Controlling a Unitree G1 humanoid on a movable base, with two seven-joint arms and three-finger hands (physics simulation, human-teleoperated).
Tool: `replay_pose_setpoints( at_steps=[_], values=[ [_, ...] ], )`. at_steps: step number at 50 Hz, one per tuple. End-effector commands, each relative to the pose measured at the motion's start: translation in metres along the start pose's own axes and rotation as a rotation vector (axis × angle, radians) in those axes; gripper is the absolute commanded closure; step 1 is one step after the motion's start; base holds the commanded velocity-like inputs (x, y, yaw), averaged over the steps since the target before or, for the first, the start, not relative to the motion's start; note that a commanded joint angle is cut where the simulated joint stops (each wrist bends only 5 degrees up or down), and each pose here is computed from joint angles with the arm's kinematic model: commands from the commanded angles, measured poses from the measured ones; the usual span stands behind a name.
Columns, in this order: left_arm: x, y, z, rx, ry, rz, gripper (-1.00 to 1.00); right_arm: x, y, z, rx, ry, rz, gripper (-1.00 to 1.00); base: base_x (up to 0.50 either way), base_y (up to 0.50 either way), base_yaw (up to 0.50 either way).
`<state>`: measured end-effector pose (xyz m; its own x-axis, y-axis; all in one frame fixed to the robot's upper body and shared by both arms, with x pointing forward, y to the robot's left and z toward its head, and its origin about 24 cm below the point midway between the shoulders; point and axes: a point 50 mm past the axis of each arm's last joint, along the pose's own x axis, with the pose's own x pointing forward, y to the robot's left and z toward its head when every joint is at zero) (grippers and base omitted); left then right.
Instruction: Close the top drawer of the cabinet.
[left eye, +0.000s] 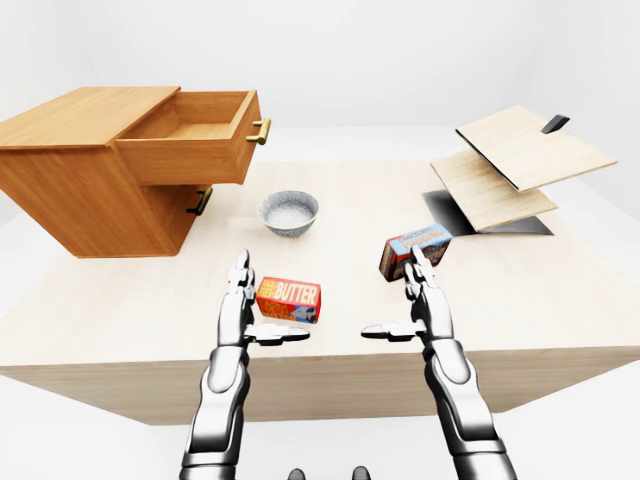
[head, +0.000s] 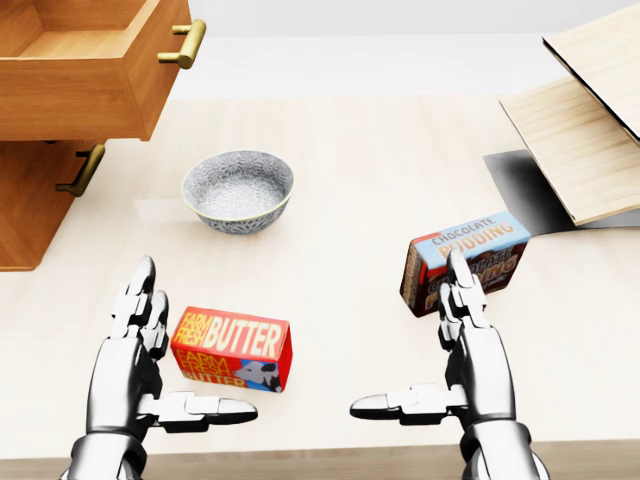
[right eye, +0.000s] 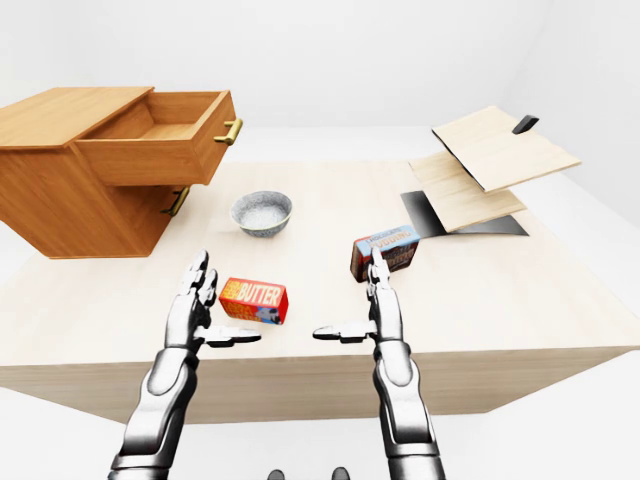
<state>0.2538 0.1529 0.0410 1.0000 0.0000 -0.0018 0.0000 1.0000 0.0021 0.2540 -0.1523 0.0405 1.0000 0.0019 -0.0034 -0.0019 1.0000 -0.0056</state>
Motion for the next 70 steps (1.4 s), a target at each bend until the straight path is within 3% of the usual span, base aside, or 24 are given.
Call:
replay_pose_setpoints(
  at_steps=[1, 10, 19, 29, 32, 40, 48, 56, 65, 70],
  values=[
    [0.002, 0.007, 0.0, 0.005, 0.014, -0.007, -1.0, 0.006, 0.003, -0.005, -0.031, 0.011, 0.011, -1.0, 0.0, 0.0, 0.0],
    [0.009, 0.012, 0.012, 0.005, 0.008, -0.028, -1.0, 0.007, 0.002, -0.006, -0.055, 0.016, 0.03, -1.0, 0.0, 0.0, 0.0],
    [0.02, 0.018, 0.042, 0.109, -0.101, -0.107, -1.0, 0.015, -0.007, 0.001, -0.103, 0.055, 0.055, -1.0, 0.0, 0.0, 0.0],
    [0.043, 0.024, 0.071, 0.182, -0.178, -0.189, -1.0, 0.025, -0.013, 0.041, -0.219, -0.088, 0.082, -1.0, 0.0, 0.0, 0.0],
    [0.048, 0.024, 0.081, 0.2, -0.206, -0.217, -1.0, 0.027, -0.014, 0.065, -0.258, -0.183, 0.092, -1.0, 0.0, 0.0, 0.0],
    [0.054, 0.023, 0.108, 0.27, -0.29, -0.256, -1.0, 0.039, -0.017, 0.1, -0.384, -0.29, 0.108, -1.0, 0.0, 0.0, 0.0],
    [0.059, 0.012, 0.141, 0.369, -0.391, -0.325, -1.0, 0.054, -0.017, 0.13, -0.514, -0.358, 0.15, -1.0, 0.0, 0.0, 0.0],
    [0.06, -0.002, 0.167, 0.426, -0.477, -0.386, -1.0, 0.062, -0.021, 0.14, -0.591, -0.357, 0.139, -1.0, 0.0, 0.0, 0.0],
    [0.056, -0.016, 0.199, 0.451, -0.603, -0.432, -1.0, 0.072, -0.025, 0.142, -0.588, -0.339, 0.126, -1.0, 0.0, 0.0, 0.0],
    [0.062, -0.014, 0.208, 0.426, -0.615, -0.418, -1.0, 0.076, -0.024, 0.148, -0.601, -0.347, 0.124, -1.0, 0.0, 0.0, 0.0]
  ],
)
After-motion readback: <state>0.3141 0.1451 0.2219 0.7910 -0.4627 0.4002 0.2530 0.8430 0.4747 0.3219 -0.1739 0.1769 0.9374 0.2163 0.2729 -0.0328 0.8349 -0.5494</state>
